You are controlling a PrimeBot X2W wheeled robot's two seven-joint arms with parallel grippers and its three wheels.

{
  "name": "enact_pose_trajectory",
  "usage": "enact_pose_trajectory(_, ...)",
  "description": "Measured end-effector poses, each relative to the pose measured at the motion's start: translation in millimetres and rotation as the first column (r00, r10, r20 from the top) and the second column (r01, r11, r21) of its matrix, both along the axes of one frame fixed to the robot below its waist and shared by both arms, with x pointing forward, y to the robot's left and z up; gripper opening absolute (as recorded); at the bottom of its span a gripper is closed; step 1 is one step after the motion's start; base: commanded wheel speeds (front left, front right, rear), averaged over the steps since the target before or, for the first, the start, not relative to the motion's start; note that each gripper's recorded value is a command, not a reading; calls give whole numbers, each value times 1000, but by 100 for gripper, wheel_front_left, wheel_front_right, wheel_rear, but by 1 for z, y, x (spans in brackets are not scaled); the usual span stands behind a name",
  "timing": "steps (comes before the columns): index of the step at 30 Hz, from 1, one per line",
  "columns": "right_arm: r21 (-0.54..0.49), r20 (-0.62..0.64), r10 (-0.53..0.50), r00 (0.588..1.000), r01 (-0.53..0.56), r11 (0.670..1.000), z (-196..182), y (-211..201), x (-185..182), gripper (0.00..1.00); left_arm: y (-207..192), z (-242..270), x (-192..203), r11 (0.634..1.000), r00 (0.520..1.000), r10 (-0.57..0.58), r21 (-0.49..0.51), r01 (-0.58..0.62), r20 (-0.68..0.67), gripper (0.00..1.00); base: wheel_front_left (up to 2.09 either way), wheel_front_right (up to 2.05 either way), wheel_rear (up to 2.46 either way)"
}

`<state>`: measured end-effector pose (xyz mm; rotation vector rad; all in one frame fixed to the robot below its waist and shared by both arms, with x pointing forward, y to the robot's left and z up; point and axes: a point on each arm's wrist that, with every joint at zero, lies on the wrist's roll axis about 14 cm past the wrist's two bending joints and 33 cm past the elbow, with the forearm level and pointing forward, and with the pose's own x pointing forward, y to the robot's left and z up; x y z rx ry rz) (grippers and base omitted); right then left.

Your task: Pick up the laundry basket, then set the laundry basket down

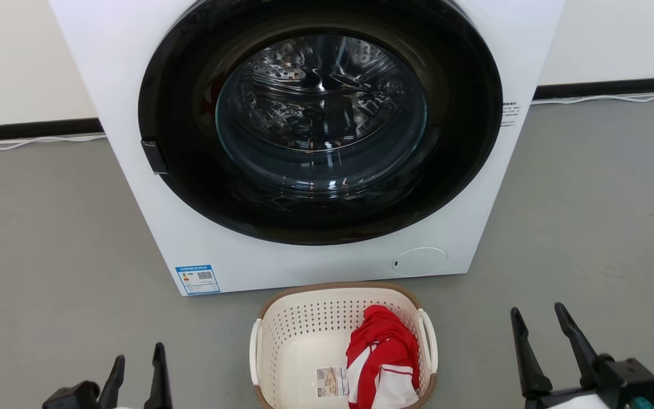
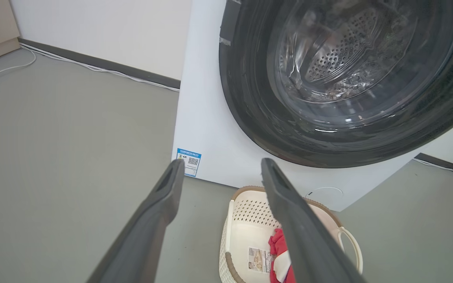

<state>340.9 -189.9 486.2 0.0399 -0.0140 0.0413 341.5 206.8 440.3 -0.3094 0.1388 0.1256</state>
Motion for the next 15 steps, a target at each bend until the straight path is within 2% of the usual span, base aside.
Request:
enact_pose_trajectory(7,-3,5,-29,1000,29,1000,1,-7,-7,100,6,2,-2,999,999,31,-13,-31,10,100,0,0,0)
enact_pose_trajectory(8,-2,5,-31,1000,31,1000,2,-8,-7,0,6,2,-2,999,999,34,-10,-34,9,0,0,0,0)
enact_pose_trajectory(15,41,-66,-43,997,46,998,-20,-8,-15,0,2,-21,-13,997,996,47,-55,-50,-71,0,0,0,0)
